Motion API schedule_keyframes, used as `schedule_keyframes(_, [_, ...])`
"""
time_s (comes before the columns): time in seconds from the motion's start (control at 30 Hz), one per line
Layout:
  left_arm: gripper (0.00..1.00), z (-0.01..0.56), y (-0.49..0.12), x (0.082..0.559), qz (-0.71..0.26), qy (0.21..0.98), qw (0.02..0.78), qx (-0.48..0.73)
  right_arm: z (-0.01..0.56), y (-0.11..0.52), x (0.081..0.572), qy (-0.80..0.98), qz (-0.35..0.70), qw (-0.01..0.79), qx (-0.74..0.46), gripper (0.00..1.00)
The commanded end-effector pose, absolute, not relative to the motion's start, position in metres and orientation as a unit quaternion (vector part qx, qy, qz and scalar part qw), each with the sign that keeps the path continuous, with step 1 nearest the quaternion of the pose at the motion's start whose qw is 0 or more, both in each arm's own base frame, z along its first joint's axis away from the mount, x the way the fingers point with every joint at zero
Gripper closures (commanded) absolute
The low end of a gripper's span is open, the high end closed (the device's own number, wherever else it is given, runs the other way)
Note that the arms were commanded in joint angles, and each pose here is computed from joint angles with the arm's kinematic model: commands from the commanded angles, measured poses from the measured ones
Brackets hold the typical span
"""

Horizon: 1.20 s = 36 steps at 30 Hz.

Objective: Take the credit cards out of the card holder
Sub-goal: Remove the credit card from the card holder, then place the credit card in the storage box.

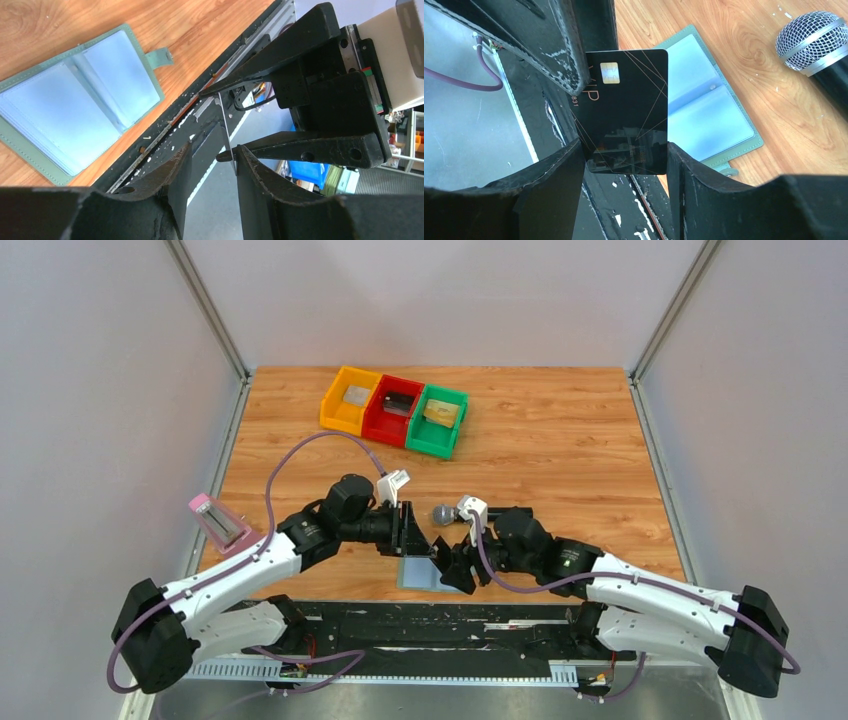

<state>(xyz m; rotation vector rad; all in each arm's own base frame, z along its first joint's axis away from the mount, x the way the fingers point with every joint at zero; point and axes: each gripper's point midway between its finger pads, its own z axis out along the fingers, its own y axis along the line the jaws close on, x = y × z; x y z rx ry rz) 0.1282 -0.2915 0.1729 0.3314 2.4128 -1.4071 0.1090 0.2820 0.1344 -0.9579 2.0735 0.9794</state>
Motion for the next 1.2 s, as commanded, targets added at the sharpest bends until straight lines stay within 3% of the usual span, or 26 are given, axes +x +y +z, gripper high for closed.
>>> schedule_keyframes(0.0, [0.57, 0.194, -0.301, 0.128, -0.519, 0.824, 0.174, 0.146, 0.157, 0.294, 0.113, 0.769, 0.389, 0.341, -0.374, 0.54])
schedule_keyframes(0.07, [0.72, 0.191, -0.301, 0.128, -0.517, 0.826, 0.172, 0.146, 0.156, 0.295, 0.113, 0.771, 0.388, 0.339, -0.373, 0.54])
schedule_keyframes(0.1, [0.85, 0.19, -0.301, 0.129, -0.515, 0.827, 0.172, 0.146, 0.156, 0.295, 0.113, 0.772, 0.388, 0.339, -0.373, 0.53])
schedule_keyframes(0.17, [0.99, 0.186, -0.299, 0.132, -0.505, 0.833, 0.176, 0.14, 0.156, 0.294, 0.114, 0.773, 0.387, 0.339, -0.371, 0.51])
schedule_keyframes(0.27, [1.0, 0.182, -0.295, 0.141, -0.482, 0.844, 0.197, 0.129, 0.156, 0.29, 0.12, 0.784, 0.374, 0.348, -0.352, 0.42])
schedule_keyframes(0.47, [1.0, 0.186, -0.29, 0.163, -0.464, 0.847, 0.231, 0.119, 0.17, 0.28, 0.125, 0.793, 0.372, 0.367, -0.313, 0.04])
schedule_keyframes(0.63, [1.0, 0.205, -0.275, 0.199, -0.453, 0.842, 0.272, 0.107, 0.18, 0.271, 0.13, 0.801, 0.376, 0.386, -0.261, 0.01])
schedule_keyframes(1.17, [1.0, 0.266, -0.191, 0.39, -0.355, 0.837, 0.415, 0.04, 0.207, 0.251, 0.149, 0.791, 0.372, 0.451, -0.178, 0.0])
